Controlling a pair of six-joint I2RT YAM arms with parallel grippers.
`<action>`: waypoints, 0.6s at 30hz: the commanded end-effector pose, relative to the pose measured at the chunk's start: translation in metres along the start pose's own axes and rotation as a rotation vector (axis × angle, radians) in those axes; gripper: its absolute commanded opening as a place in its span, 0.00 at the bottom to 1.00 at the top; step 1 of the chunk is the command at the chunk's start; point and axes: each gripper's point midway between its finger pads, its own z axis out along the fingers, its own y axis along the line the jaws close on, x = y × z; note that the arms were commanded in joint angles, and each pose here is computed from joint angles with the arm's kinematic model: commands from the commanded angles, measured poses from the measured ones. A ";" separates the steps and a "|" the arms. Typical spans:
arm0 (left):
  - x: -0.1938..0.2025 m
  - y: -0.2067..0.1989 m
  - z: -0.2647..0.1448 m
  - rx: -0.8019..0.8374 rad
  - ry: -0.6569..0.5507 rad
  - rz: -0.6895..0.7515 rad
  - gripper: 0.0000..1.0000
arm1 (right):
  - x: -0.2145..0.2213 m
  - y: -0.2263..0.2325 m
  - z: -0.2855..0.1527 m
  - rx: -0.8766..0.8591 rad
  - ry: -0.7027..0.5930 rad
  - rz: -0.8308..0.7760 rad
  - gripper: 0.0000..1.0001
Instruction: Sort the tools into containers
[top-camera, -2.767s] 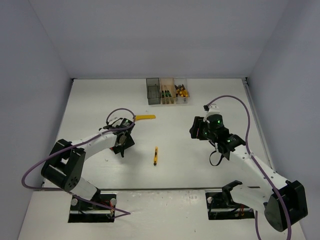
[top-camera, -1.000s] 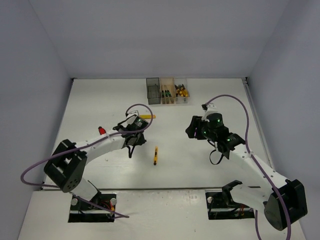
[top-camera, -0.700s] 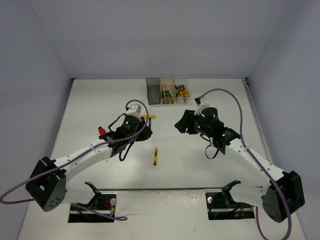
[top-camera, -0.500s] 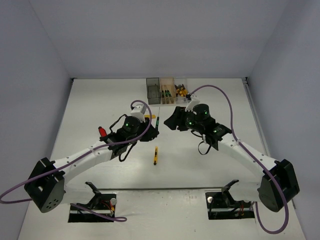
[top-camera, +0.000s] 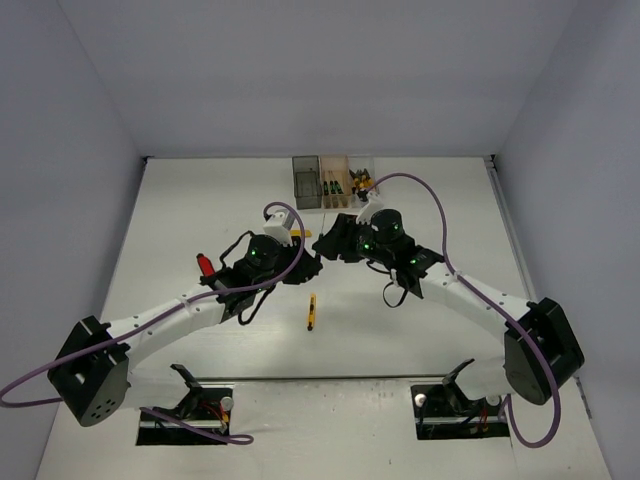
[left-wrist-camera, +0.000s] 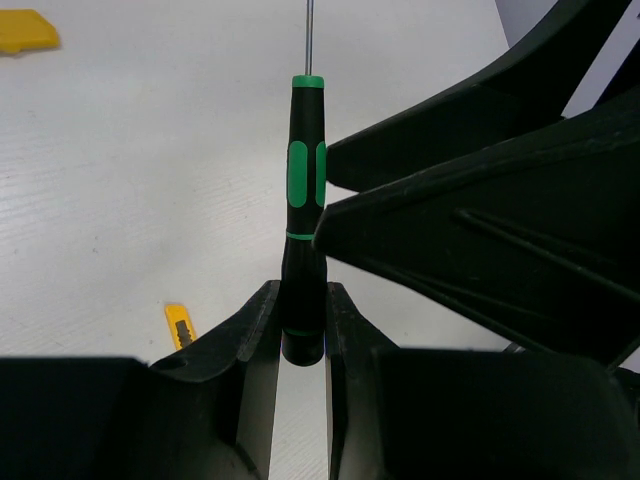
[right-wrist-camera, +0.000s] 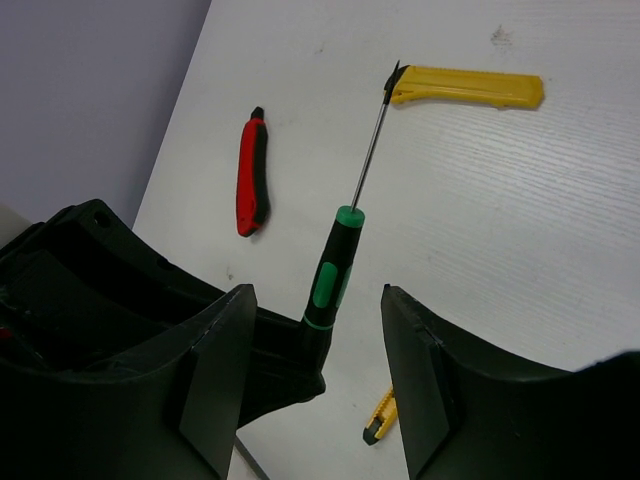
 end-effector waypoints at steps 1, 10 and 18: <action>-0.035 -0.033 -0.007 0.106 -0.114 0.006 0.00 | -0.025 0.031 0.004 -0.101 -0.081 -0.017 0.50; -0.039 -0.031 -0.008 0.090 -0.135 0.010 0.00 | -0.011 0.030 0.012 -0.098 -0.048 -0.015 0.40; -0.039 -0.025 -0.005 0.065 -0.143 0.008 0.01 | -0.012 0.028 0.015 -0.089 -0.053 -0.031 0.05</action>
